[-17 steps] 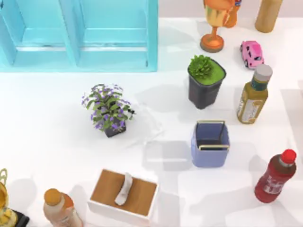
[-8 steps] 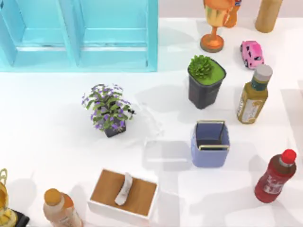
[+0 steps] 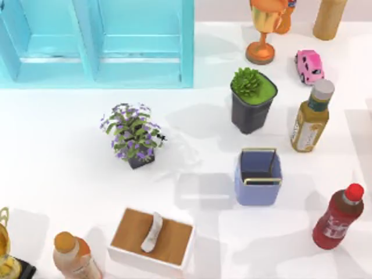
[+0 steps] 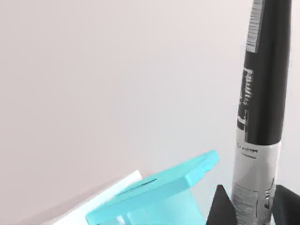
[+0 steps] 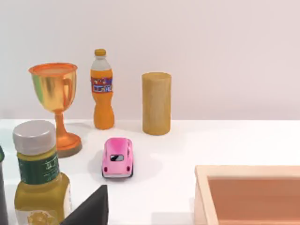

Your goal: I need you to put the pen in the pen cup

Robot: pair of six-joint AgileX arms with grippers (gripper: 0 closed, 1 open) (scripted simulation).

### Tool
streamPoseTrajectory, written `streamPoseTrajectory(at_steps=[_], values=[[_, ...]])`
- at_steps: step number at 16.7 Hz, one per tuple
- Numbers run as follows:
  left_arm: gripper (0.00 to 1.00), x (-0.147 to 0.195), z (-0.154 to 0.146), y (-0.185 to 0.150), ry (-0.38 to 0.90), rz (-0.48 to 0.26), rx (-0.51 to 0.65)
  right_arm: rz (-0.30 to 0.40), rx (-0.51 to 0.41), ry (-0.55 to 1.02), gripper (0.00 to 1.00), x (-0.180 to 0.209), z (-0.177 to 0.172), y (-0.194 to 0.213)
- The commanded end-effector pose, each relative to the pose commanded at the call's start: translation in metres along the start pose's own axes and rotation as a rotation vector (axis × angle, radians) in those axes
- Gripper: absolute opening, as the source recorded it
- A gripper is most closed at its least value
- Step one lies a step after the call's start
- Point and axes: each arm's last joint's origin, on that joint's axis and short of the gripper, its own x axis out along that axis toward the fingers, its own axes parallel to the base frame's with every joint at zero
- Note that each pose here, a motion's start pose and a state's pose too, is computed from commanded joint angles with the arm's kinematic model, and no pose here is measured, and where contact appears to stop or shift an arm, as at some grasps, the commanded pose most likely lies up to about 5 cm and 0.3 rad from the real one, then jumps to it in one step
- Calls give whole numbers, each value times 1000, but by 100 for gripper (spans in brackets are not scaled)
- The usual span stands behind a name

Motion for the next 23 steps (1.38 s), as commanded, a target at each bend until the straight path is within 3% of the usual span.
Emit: streamPoseTrajectory(at_steps=[2, 4, 7, 9, 12, 15, 19, 23], values=[[0, -60, 8, -66, -161, -172, 42, 0, 0, 0, 100, 0, 0, 0], [0, -123, -10, -136, -249, -344, 104, 0, 0, 0, 100, 0, 0, 0], [0, -207, -87, -236, -244, -532, 224, 0, 0, 0, 100, 0, 0, 0], [0, -244, -167, -289, -186, -575, 314, 0, 0, 0, 100, 0, 0, 0], [0, -268, -309, -337, -104, -520, 438, 0, 0, 0, 100, 0, 0, 0], [0, -258, -451, -344, -89, -393, 553, 0, 0, 0, 100, 0, 0, 0], [0, -212, -608, -304, -171, -223, 711, 0, 0, 0, 100, 0, 0, 0], [0, -161, -706, -240, -285, -119, 831, 0, 0, 0, 100, 0, 0, 0]])
